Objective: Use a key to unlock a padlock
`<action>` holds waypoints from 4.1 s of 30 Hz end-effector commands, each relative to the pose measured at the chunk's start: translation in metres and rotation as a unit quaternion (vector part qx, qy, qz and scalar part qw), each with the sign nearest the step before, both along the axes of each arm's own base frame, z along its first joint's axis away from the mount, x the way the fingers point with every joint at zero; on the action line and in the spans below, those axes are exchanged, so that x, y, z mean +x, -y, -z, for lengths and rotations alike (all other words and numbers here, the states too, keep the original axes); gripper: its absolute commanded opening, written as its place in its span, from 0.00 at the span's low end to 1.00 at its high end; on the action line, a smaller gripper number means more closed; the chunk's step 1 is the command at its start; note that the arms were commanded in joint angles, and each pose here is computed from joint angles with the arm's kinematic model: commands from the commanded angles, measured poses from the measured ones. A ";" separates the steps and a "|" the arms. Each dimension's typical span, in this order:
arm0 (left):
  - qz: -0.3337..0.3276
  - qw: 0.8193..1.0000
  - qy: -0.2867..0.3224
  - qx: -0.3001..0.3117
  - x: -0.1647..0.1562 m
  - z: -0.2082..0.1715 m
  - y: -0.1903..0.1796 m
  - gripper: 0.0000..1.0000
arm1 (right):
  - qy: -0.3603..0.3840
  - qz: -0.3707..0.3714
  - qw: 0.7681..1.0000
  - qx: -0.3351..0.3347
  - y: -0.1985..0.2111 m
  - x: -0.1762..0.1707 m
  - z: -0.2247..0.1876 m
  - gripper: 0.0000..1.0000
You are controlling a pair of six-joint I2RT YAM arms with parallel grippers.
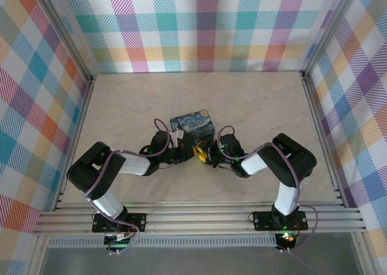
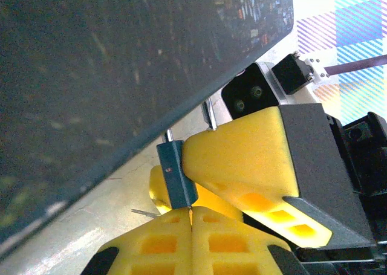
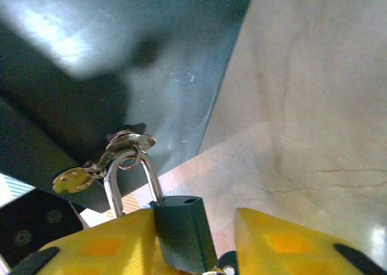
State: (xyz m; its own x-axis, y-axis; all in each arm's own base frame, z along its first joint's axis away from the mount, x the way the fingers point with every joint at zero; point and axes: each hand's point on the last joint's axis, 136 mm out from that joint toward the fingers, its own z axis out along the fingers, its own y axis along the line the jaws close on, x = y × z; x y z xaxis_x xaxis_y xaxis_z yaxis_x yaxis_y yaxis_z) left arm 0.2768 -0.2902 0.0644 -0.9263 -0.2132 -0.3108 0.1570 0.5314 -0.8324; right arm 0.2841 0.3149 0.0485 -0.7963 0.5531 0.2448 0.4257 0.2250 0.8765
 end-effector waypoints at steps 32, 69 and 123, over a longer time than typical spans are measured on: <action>0.014 0.993 0.070 0.096 -0.010 -0.017 -0.027 0.42 | 0.027 -0.048 0.968 -0.246 0.079 -0.017 -0.013 0.00; 0.001 0.984 0.127 0.126 -0.023 -0.042 -0.055 0.42 | 0.079 -0.135 0.979 -0.133 0.120 0.031 0.009 0.00; -0.022 0.993 0.074 0.086 0.005 -0.017 -0.030 0.38 | 0.078 -0.317 0.887 -0.326 0.112 -0.019 -0.015 0.00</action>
